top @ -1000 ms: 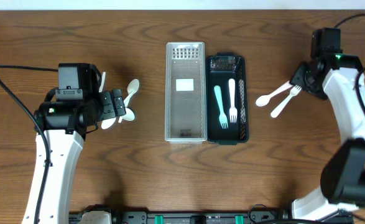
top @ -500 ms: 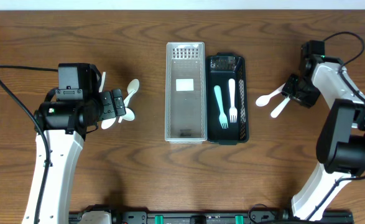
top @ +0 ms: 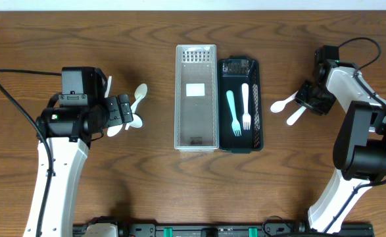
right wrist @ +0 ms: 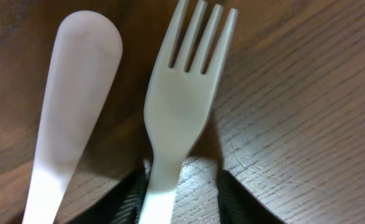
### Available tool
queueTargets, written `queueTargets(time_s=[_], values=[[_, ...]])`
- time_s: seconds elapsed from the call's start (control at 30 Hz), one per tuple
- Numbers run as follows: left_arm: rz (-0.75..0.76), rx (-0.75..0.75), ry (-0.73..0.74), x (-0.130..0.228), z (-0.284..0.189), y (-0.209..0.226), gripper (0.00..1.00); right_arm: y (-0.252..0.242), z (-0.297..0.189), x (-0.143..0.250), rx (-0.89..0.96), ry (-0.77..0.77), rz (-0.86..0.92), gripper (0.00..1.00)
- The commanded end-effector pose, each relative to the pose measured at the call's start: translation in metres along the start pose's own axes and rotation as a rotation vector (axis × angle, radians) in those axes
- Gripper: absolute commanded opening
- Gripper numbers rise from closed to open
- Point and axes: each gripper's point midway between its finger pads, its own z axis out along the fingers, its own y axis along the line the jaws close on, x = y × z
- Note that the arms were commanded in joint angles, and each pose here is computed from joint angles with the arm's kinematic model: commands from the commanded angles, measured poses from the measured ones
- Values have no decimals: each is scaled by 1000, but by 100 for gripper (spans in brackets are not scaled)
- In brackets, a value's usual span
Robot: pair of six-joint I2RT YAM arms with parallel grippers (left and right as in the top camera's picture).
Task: Pack container
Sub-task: 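Grasp the second white fork with the right gripper, then place the white fork into the green tray with right gripper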
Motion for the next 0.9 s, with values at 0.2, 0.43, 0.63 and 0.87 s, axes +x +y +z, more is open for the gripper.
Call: queueTargets(time_s=[0.2, 0.43, 0.63, 0.87], values=[[-13, -3, -18, -6, -5, 1, 98, -6, 10, 15, 36, 36, 7, 18], [-13, -3, -18, -6, -5, 1, 98, -4, -52, -5, -26, -113, 16, 10], [-13, -3, -18, -6, -5, 1, 98, 35, -156, 0, -234, -321, -105, 4], [-13, -3, -18, -6, -5, 1, 98, 108, -229, 55, -419, -467, -331, 1]])
